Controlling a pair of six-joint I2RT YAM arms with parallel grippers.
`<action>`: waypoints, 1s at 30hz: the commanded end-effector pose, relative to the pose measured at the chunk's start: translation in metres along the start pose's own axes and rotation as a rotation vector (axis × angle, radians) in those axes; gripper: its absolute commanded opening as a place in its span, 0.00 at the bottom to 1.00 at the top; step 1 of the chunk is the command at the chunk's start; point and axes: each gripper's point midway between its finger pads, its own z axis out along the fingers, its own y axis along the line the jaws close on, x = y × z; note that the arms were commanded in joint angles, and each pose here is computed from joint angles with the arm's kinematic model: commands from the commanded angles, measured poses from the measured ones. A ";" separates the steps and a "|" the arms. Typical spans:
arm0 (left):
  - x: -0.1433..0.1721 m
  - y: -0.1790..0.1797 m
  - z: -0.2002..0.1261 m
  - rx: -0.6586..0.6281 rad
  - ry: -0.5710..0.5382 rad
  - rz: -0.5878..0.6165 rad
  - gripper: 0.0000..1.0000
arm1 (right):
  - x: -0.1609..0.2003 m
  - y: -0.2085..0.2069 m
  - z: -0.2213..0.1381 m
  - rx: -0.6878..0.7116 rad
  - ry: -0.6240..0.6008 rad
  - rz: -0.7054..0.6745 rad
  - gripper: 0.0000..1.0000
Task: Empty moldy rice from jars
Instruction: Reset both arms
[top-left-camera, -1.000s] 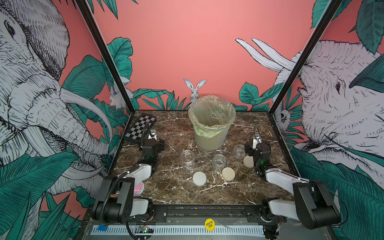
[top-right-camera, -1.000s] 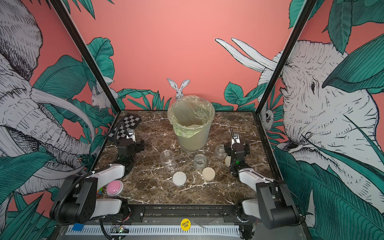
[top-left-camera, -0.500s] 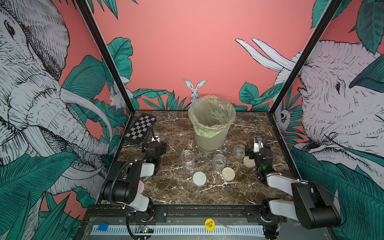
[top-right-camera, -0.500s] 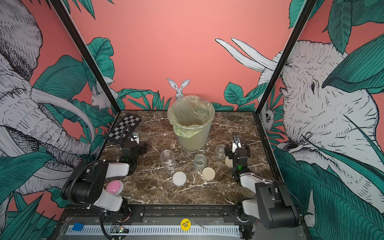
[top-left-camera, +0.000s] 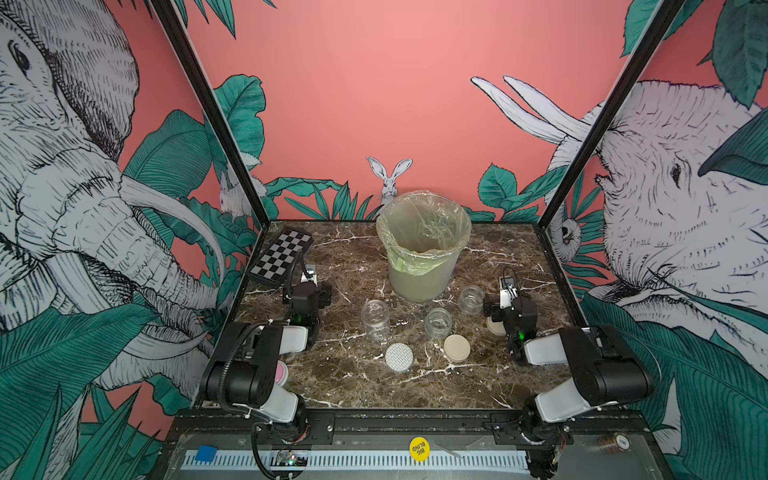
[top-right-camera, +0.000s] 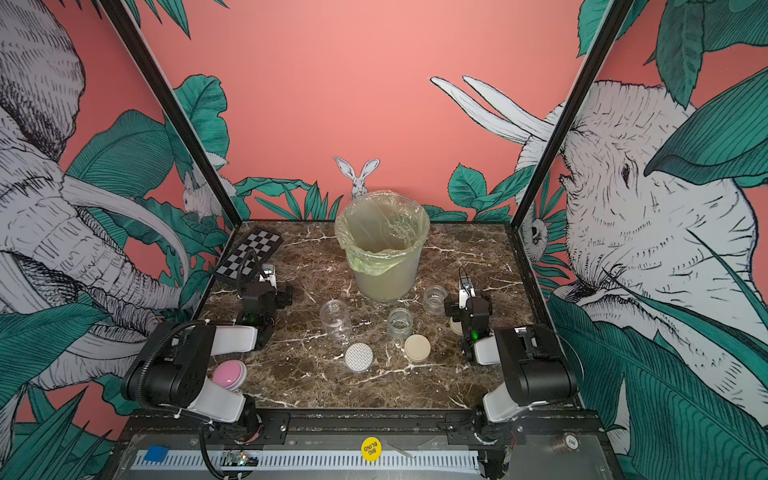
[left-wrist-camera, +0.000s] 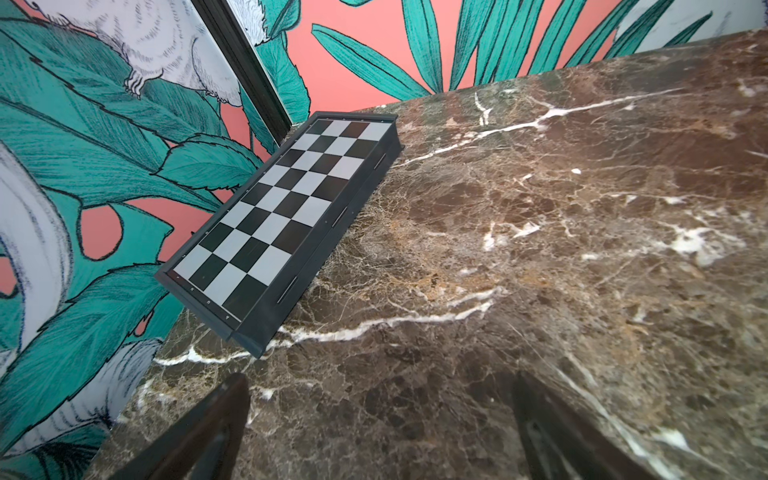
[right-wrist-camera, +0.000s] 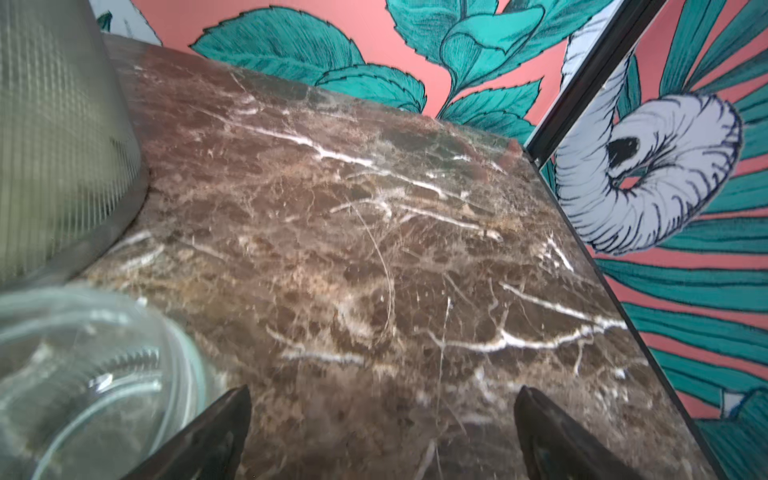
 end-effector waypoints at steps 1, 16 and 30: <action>-0.011 0.005 -0.003 -0.007 -0.050 -0.031 0.99 | -0.014 -0.008 0.007 0.015 -0.013 0.033 0.99; 0.000 0.004 0.003 0.019 -0.057 -0.057 1.00 | -0.009 -0.021 0.018 0.016 0.053 0.110 0.98; 0.000 0.005 0.003 0.018 -0.047 -0.059 1.00 | -0.009 -0.022 0.017 0.017 0.051 0.110 0.98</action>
